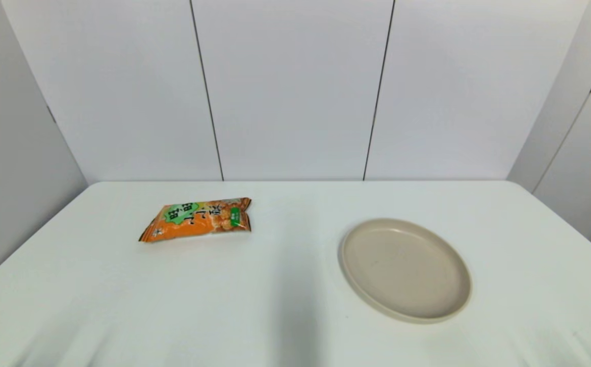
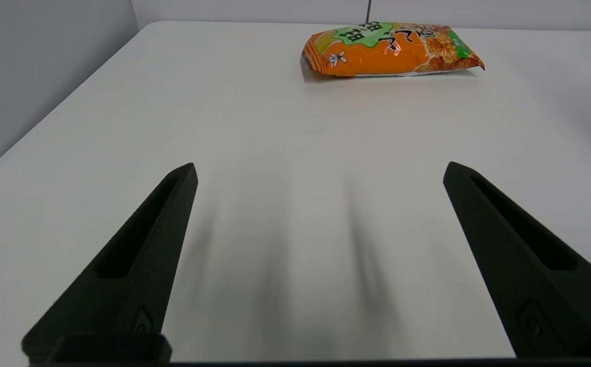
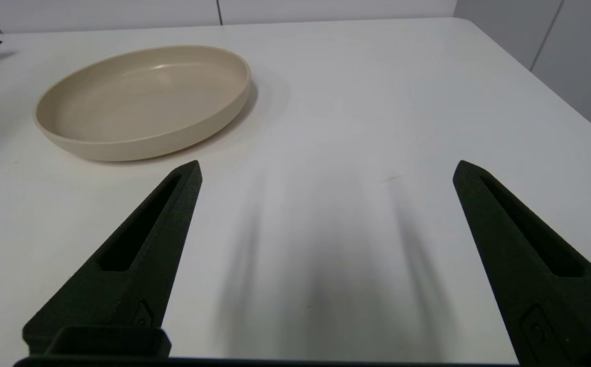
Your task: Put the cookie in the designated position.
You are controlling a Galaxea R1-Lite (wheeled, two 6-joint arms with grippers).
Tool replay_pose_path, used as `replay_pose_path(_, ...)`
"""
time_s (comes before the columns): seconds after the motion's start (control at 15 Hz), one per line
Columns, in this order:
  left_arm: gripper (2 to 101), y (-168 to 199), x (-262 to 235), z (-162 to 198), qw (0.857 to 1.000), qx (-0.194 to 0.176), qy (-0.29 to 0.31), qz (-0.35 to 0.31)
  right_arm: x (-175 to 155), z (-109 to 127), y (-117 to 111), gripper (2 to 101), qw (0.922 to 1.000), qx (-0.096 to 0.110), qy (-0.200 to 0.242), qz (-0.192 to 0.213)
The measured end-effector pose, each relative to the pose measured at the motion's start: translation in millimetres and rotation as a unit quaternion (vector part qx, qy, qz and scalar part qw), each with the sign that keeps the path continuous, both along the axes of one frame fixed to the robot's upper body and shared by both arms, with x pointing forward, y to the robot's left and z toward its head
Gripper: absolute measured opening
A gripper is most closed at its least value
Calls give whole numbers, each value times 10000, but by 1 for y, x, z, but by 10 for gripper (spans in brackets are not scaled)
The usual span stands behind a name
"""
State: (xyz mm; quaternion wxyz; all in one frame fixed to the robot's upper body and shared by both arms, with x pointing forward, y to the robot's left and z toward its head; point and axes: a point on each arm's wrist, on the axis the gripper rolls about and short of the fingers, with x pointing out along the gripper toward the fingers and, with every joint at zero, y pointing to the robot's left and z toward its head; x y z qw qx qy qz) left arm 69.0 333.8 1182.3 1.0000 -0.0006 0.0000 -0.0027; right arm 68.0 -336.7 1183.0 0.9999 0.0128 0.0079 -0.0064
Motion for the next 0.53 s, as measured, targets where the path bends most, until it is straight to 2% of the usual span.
replay_pose_path(0.53,978,0,0,0,10000,-22,0,3,0,0,0,977,10000,1,3,0)
